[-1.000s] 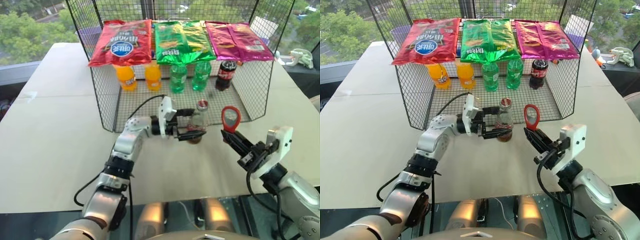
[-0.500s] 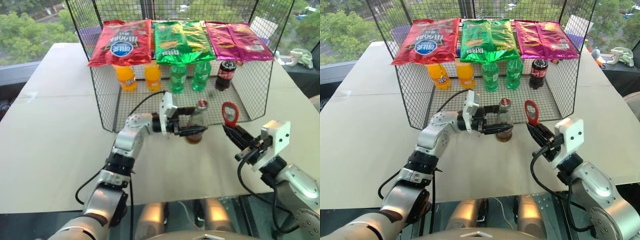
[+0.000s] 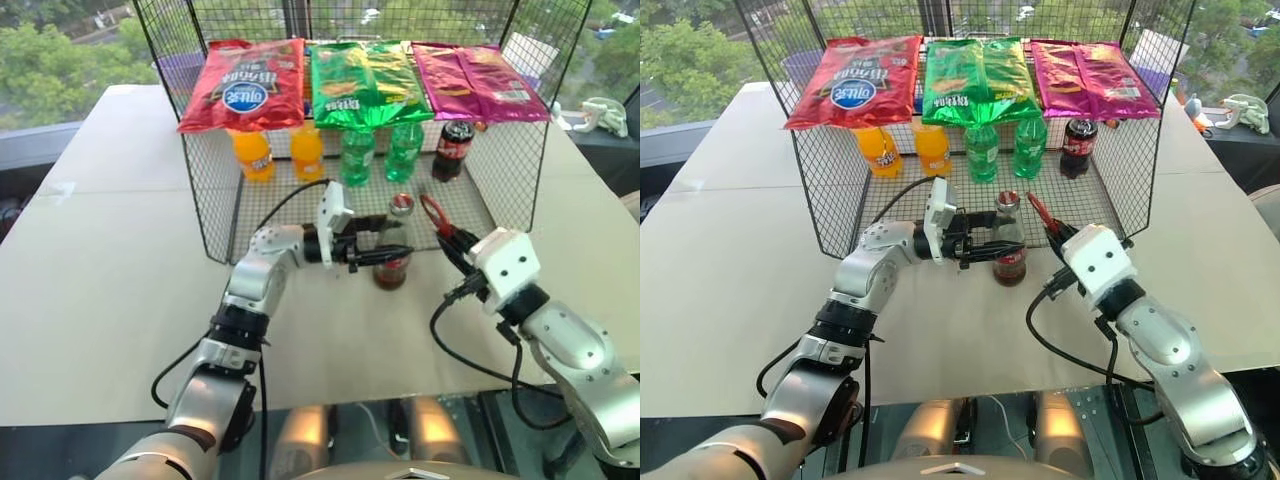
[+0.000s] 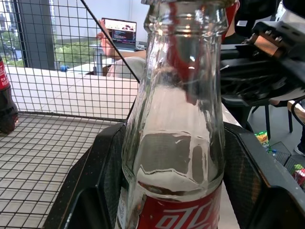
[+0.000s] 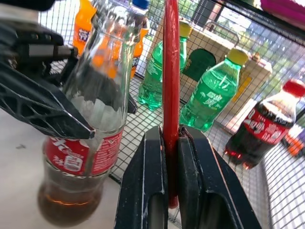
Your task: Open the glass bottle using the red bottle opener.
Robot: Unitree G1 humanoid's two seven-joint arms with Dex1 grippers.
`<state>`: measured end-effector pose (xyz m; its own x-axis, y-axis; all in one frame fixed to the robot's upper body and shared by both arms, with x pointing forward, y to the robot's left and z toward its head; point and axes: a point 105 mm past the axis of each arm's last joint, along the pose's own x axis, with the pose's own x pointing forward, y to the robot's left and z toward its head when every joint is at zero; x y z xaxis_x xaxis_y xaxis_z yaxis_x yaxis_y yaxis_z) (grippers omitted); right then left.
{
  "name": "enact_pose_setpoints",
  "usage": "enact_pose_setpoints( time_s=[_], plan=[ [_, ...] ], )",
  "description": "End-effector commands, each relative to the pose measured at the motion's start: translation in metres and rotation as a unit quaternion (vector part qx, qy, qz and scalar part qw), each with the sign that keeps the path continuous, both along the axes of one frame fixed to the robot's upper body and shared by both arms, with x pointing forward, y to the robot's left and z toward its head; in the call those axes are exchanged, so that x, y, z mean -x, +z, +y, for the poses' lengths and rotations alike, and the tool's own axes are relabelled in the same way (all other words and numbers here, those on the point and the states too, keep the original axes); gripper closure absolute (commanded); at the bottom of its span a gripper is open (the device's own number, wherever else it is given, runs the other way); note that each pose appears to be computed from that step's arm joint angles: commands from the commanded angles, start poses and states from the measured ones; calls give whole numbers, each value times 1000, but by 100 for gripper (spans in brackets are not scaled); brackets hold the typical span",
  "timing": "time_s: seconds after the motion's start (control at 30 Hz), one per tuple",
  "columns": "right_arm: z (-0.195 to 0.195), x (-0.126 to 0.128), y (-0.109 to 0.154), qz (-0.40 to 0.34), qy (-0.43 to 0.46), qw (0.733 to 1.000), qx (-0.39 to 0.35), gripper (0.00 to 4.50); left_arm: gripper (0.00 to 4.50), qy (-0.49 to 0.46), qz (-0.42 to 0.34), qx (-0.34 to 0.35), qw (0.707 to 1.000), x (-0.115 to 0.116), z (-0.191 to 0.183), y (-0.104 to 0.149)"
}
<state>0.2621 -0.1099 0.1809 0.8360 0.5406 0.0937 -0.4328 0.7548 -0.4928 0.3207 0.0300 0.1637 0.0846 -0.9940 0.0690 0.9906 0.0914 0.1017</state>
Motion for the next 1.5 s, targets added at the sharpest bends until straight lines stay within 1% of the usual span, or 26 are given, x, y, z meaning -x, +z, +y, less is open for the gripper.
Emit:
enact_pose_setpoints(
  time_s=[0.03,0.2,0.33,0.57,0.77,0.9,1.07,1.17,1.3,1.43,1.5],
  plan=[
    [8,0,17,-67,19,997,35,450,219,-23,-24,5,999,5,-5,11],
    [13,-3,12,-82,31,994,70,450,219,-25,-26,3,999,5,-7,10],
    [24,-6,1,-93,52,987,122,450,219,-26,-27,1,999,5,-9,10],
    [36,-9,-18,-143,54,963,220,450,219,-28,-28,0,999,4,-10,11],
    [37,-10,-13,-188,20,953,237,450,219,-31,-26,-6,999,3,-9,12],
    [35,-8,-6,-205,7,952,227,450,219,-33,-28,-15,999,2,-10,13],
    [40,-3,0,-221,16,952,209,450,219,-39,-31,-25,998,0,-12,14],
    [40,-5,1,-218,15,957,193,450,219,-41,-31,-29,998,-1,-13,15],
    [41,-6,-10,-206,31,954,215,450,219,-42,-31,-26,998,-2,-16,18],
    [40,-8,-33,-179,47,947,263,450,219,-41,-32,-27,998,-3,-16,19],
    [37,-8,-36,-176,46,943,277,450,219,-41,-33,-30,998,-3,-16,18]
  ],
)
